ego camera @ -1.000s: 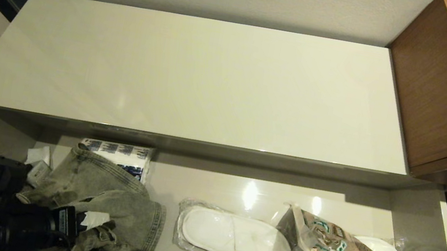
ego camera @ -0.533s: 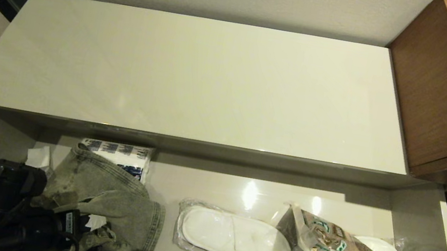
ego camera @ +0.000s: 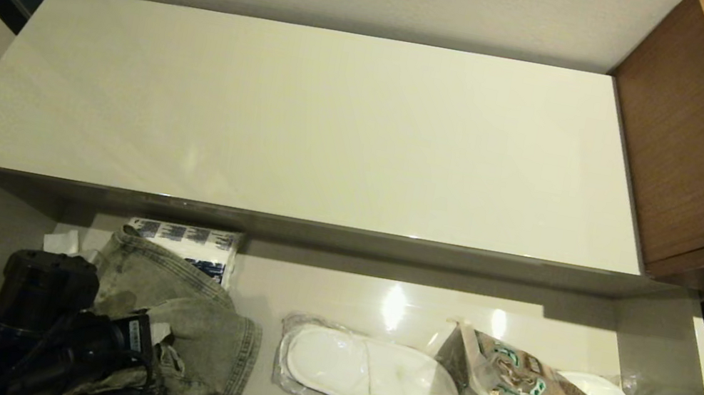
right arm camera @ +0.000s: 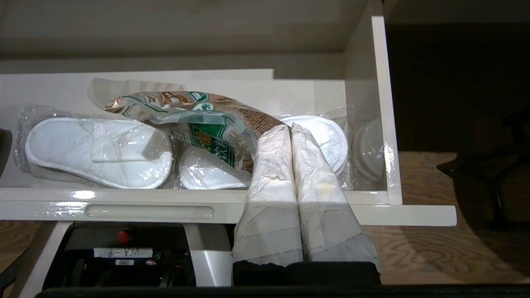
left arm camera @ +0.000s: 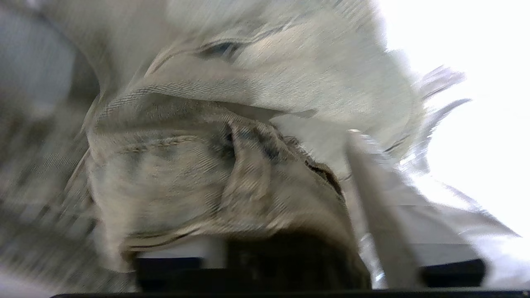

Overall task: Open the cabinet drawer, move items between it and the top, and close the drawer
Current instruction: Take out the shorts from the drawer, then place the shorts on the table

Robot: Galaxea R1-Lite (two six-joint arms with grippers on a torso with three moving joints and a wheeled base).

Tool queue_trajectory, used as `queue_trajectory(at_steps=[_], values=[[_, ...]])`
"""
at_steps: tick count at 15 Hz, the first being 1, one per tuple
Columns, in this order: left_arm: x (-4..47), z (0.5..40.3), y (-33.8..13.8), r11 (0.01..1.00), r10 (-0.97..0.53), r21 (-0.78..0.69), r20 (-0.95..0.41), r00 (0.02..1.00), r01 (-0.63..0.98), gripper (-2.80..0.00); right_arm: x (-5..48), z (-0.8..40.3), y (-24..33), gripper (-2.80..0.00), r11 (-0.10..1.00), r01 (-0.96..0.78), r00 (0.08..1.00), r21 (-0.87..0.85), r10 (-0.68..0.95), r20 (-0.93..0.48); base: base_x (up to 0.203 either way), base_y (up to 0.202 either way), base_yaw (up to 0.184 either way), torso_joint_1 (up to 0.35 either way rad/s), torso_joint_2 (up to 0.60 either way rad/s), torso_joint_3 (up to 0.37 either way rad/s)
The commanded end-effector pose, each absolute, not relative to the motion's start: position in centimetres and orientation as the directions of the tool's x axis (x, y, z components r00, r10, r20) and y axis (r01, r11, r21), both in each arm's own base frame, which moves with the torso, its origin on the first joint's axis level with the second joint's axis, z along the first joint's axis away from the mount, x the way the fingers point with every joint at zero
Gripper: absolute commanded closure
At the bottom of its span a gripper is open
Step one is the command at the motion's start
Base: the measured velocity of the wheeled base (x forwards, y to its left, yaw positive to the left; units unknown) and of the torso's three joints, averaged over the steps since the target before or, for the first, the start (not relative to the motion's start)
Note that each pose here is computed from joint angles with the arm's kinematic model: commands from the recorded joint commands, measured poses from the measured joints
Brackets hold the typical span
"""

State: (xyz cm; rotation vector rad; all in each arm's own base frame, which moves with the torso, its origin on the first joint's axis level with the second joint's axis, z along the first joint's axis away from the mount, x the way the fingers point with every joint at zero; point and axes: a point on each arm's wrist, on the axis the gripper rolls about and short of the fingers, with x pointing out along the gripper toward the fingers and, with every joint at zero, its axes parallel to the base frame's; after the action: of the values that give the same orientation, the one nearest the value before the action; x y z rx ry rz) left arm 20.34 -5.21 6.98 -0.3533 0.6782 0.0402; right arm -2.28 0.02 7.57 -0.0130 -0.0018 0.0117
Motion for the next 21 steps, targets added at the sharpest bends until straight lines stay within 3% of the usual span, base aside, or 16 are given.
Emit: queue_trajectory(at_steps=[1,4,9,12,17,21], values=[[19.9,8.4,-5.4,0.936,-0.099,-0.331,-0.571,0.815,-0.118,0.00,-2.3,7.6,0.0,0.00,1.000,-0.014,1.000,-0.014,0.014,0.002,0.000,0.000,0.000,0.000,0.00,0.000],[18.6,12.6,-5.2,0.926,-0.123,-0.372,-0.475,0.872,-0.072,0.00,-2.3,7.6,0.0,0.00,1.000,-0.012,1.000,-0.014,0.012,0.002,0.000,0.000,0.000,0.000,0.00,0.000],[13.4,23.2,-3.9,0.898,-0.232,-0.437,-0.388,0.892,0.043,0.00,-2.3,7.6,0.0,0.00,1.000,-0.014,1.000,-0.014,0.014,0.002,0.000,0.000,0.000,0.000,0.00,0.000],[11.4,25.1,-3.4,0.888,-0.276,-0.454,-0.387,0.880,0.079,0.00,-2.3,7.5,0.0,0.00,1.000,-0.014,1.000,-0.014,0.014,0.000,0.000,0.000,0.000,0.000,0.00,0.000],[7.4,34.6,-2.3,0.849,-0.319,-0.484,-0.150,0.936,0.212,0.00,-2.3,7.5,0.0,0.00,1.000,-0.012,1.000,-0.014,0.012,0.000,0.000,0.000,0.000,0.000,0.00,0.000],[5.8,41.7,-2.0,0.811,-0.381,-0.479,0.003,0.924,0.336,0.00,-2.3,7.6,0.0,0.00,1.000,-0.014,1.000,-0.014,0.014,0.001,0.000,0.000,0.000,0.000,0.00,0.000]])
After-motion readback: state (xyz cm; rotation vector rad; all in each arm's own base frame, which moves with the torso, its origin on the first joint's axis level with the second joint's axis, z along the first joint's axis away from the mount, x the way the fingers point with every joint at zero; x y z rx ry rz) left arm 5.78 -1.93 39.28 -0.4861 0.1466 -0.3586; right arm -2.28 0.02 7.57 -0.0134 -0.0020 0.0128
